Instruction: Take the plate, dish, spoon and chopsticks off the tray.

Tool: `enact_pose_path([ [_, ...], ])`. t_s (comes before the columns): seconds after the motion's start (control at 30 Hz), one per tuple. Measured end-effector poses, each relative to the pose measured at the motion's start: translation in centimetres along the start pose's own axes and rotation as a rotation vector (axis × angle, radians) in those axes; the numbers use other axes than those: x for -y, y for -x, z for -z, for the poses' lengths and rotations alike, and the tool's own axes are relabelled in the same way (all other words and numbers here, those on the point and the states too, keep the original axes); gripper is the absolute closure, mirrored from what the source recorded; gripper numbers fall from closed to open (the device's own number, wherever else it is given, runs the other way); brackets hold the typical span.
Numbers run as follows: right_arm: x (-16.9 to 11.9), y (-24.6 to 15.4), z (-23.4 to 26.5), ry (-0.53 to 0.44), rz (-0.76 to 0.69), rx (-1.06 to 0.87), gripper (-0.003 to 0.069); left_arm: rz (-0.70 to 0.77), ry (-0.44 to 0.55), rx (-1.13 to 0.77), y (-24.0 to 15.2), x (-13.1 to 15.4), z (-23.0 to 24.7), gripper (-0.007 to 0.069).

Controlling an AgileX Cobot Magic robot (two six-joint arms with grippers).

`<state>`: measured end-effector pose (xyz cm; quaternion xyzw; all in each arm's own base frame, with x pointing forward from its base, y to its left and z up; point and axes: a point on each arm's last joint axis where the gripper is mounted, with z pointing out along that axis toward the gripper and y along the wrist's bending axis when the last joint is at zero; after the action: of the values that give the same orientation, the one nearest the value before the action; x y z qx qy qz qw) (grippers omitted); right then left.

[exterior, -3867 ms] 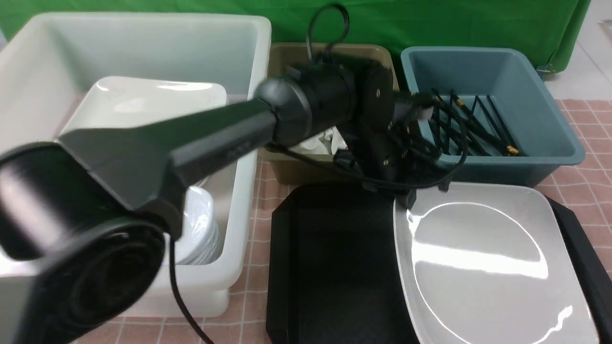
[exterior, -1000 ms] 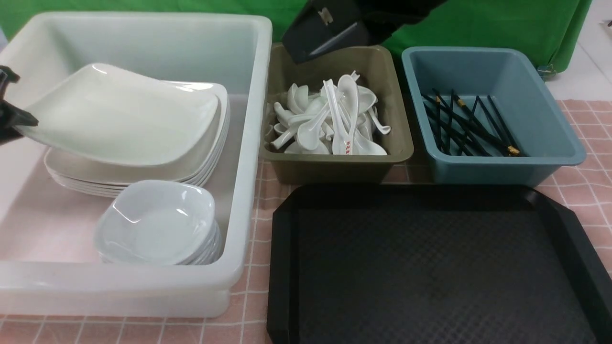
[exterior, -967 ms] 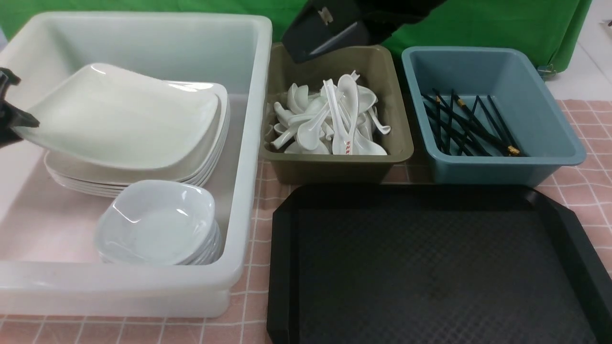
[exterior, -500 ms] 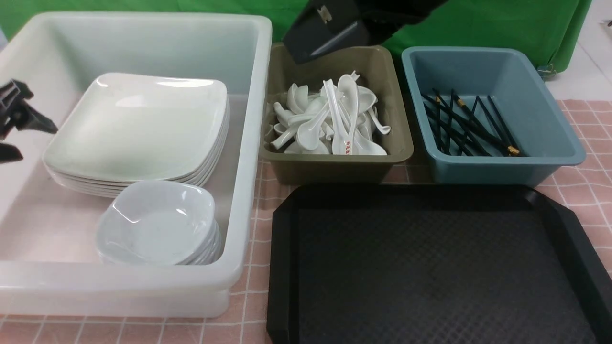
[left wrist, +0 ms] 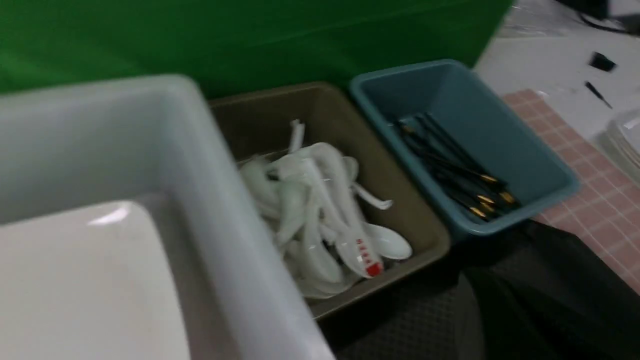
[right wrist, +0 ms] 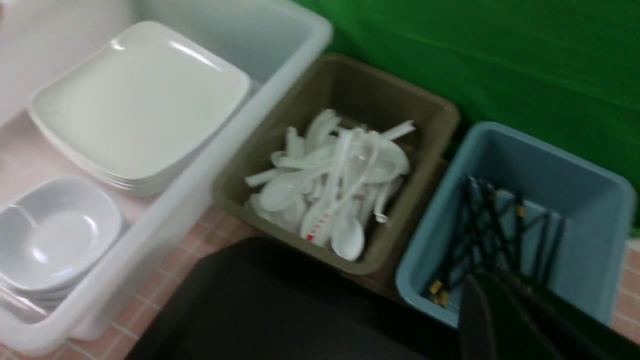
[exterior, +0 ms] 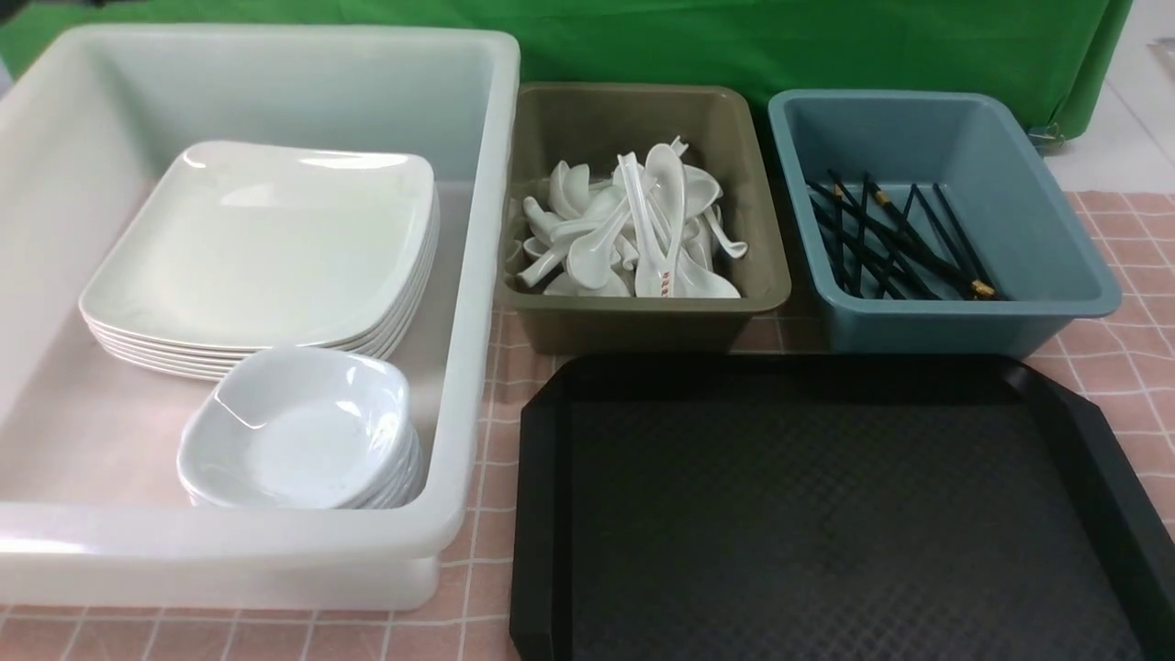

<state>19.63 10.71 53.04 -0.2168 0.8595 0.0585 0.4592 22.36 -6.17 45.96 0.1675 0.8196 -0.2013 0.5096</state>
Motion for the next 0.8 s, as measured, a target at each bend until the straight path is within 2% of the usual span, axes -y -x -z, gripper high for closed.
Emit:
enact_pose_path([
  [0.03, 0.1, -0.3, 0.7, -0.004, -0.011, 0.016, 0.0629, -0.019, -0.014, 0.015, 0.0, 0.8, 0.7, 0.0636],
  [0.07, 0.6, -2.5, 1.8, -0.034, -0.034, 0.046, 0.0629, -0.086, -0.053, 0.054, -1.0, 3.6, 3.5, 0.0638],
  [0.13, 0.7, -3.8, 2.4, -0.035, -0.046, 0.092, 0.0629, -0.11, -0.069, 0.081, -1.8, 4.7, 5.2, 0.0638],
  [0.23, 0.7, -8.8, 4.5, -0.009, -0.079, 0.323, 0.0629, -0.149, -0.099, 0.185, -5.2, 6.5, 10.2, 0.0638],
  [0.27, 0.6, -9.2, 4.0, -0.01, -0.08, 0.302, 0.0629, -0.148, -0.099, 0.177, -5.4, 6.4, 9.9, 0.0638],
  [0.37, 0.1, -16.1, 4.3, 0.033, -0.085, 0.485, 0.0629, -0.108, -0.062, 0.238, -10.7, 6.0, 12.3, 0.0638],
  [0.53, -0.6, -23.6, 2.9, 0.071, -0.071, 0.626, 0.0629, -0.052, 0.006, 0.282, -17.1, 4.7, 12.5, 0.0638],
  [0.57, -0.6, -23.8, 2.6, 0.07, -0.07, 0.615, 0.0629, -0.052, 0.008, 0.275, -17.3, 4.6, 12.3, 0.0638],
  [0.6, -0.8, -25.7, 2.1, 0.083, -0.071, 0.659, 0.0628, -0.027, 0.014, 0.278, -19.3, 4.2, 11.8, 0.0637],
  [0.67, -1.0, -27.1, 1.9, 0.094, -0.072, 0.717, 0.0622, -0.007, 0.017, 0.282, -21.0, 3.9, 11.1, 0.0633],
  [0.8, -1.1, -27.8, 2.3, 0.102, -0.072, 0.787, 0.0601, 0.006, 0.026, 0.285, -22.7, 3.4, 10.0, 0.0629],
])
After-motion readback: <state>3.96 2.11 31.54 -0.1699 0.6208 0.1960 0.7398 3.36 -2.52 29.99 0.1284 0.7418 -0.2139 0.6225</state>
